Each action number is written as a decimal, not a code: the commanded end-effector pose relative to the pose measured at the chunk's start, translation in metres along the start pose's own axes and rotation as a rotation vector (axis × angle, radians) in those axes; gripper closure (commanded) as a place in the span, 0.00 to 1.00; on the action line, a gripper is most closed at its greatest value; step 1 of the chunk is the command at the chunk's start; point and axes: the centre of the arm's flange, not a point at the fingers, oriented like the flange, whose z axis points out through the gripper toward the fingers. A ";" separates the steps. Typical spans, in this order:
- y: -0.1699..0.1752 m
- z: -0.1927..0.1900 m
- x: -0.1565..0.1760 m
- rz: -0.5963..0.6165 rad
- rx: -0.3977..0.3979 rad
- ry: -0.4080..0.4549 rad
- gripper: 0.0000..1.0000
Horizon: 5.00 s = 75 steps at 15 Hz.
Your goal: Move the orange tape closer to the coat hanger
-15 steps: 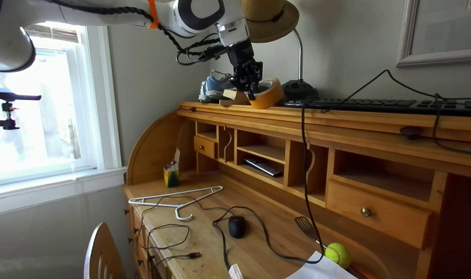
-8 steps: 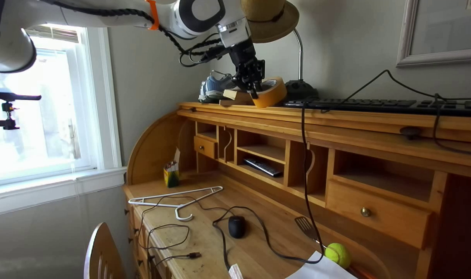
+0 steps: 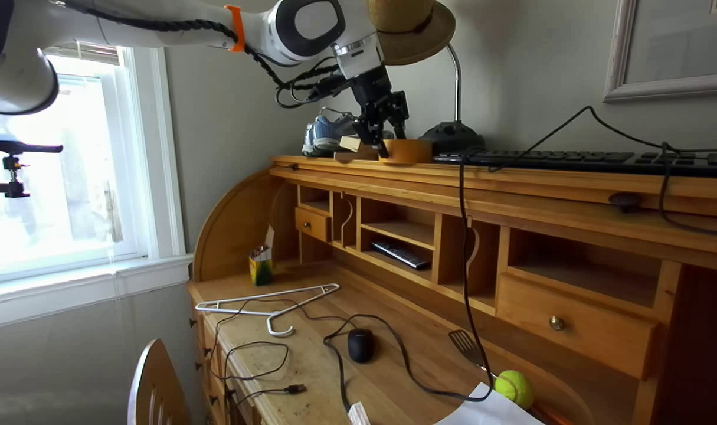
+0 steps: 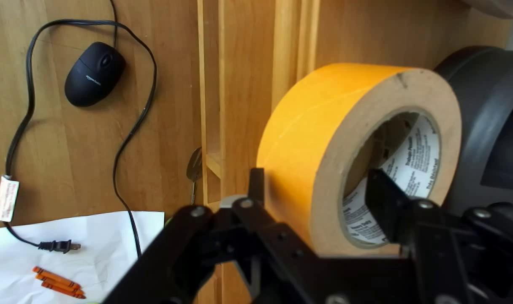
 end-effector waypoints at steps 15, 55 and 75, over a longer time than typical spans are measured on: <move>0.032 -0.031 -0.012 -0.135 -0.113 -0.017 0.93; 0.174 0.104 -0.115 -0.717 -0.291 -0.260 0.93; 0.222 0.219 -0.159 -0.763 -0.361 -0.211 0.93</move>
